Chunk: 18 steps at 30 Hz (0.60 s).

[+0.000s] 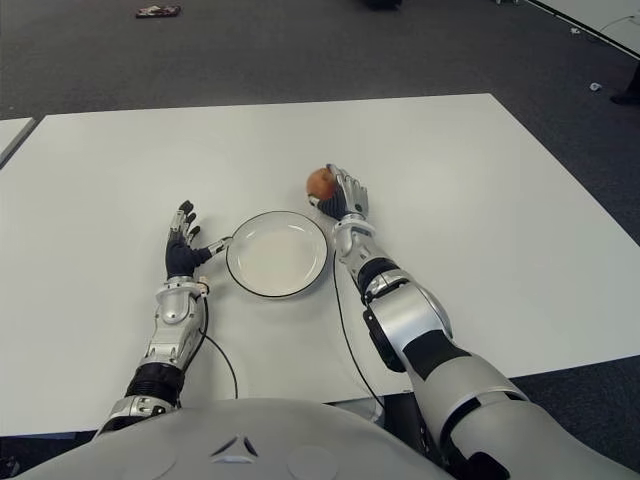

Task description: Put the apples into the plate.

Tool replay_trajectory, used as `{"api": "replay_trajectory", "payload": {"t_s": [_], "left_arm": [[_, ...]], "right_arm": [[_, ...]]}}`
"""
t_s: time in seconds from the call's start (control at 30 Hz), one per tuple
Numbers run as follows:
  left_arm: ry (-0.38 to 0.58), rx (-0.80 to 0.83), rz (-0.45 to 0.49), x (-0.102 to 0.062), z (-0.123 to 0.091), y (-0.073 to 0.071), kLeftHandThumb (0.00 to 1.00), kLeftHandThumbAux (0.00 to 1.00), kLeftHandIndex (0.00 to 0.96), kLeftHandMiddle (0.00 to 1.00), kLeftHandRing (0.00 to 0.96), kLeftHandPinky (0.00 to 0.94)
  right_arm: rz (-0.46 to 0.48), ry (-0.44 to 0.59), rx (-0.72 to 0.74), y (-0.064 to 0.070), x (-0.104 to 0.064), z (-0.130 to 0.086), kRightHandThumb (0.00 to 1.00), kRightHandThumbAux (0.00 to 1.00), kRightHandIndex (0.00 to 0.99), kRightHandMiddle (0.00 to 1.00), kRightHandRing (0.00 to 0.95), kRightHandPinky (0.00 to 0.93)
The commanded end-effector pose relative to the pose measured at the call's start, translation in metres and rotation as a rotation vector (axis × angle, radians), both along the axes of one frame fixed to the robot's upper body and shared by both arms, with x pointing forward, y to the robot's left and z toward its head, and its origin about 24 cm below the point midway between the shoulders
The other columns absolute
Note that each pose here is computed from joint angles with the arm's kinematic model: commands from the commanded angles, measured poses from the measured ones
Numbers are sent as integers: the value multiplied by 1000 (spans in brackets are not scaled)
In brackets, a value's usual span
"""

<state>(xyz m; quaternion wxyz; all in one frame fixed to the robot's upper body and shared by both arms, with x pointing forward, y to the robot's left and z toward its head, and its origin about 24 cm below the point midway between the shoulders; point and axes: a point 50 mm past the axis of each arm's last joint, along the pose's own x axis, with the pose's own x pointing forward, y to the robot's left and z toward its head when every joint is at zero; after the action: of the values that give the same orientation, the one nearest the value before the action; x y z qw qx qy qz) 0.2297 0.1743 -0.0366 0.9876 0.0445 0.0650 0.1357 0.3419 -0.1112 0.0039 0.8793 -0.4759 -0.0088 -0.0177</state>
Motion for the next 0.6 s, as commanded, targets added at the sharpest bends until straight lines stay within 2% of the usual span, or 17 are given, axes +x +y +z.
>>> {"api": "replay_trajectory", "payload": {"t_s": [0.03, 0.6], "left_arm": [[87, 16, 2, -9, -15, 0, 13, 521, 0, 0, 0, 8], [90, 17, 10, -9, -16, 0, 10, 528, 0, 0, 0, 10]], "right_arm": [[-23, -99, 72, 2, 10, 19, 750, 710, 439, 890, 874, 881], [-66, -254, 260, 0, 27, 57, 748, 711, 439, 894, 876, 882]]}}
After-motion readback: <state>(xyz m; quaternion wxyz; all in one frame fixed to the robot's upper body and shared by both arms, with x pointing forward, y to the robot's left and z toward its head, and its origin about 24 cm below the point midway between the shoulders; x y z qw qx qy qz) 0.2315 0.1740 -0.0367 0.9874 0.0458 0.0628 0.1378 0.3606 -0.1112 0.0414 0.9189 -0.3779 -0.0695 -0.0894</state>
